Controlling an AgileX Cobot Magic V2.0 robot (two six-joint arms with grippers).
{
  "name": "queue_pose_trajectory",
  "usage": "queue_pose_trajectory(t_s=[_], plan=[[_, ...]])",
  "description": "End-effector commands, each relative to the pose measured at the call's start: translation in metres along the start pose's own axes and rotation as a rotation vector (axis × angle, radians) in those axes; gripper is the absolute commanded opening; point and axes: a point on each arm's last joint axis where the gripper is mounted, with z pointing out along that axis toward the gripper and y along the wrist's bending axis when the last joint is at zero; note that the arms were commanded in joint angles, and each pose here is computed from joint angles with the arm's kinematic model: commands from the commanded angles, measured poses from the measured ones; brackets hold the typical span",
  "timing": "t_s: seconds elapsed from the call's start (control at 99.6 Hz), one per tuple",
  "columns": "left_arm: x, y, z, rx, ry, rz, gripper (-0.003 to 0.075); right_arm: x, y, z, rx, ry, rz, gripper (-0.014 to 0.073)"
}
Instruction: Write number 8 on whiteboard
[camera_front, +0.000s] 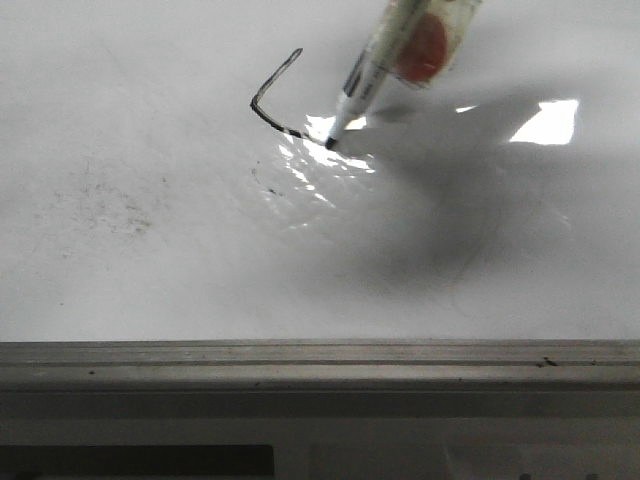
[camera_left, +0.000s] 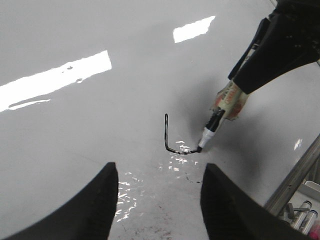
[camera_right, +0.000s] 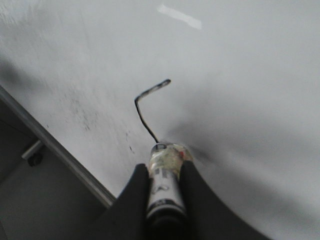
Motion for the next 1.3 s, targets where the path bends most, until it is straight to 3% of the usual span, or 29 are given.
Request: queue_pose_trajectory(t_s=[0.0, 0.221, 0.482, 0.703, 1.074, 1.295], plan=[[-0.019, 0.001, -0.001, 0.001, -0.117, -0.025, 0.0354, -0.003, -0.006, -0.006, 0.053, -0.016, -0.064, -0.0063], [-0.019, 0.001, -0.001, 0.001, -0.120, -0.025, 0.0354, -0.014, 0.013, 0.023, -0.020, -0.095, -0.091, -0.0063], [-0.020, 0.001, -0.001, 0.002, -0.131, -0.025, 0.0354, -0.026, -0.003, 0.002, 0.084, -0.183, -0.072, -0.0063], [-0.020, 0.001, -0.002, 0.002, -0.133, -0.025, 0.0354, -0.037, -0.003, -0.007, 0.078, -0.295, -0.066, -0.0063], [-0.018, -0.001, 0.002, 0.013, -0.116, -0.003, 0.0354, -0.033, 0.016, -0.016, 0.002, -0.290, -0.087, -0.0063], [-0.003, -0.019, 0.040, 0.137, -0.033, 0.061, 0.0354, -0.020, 0.043, -0.005, -0.092, -0.188, -0.137, -0.0063]])
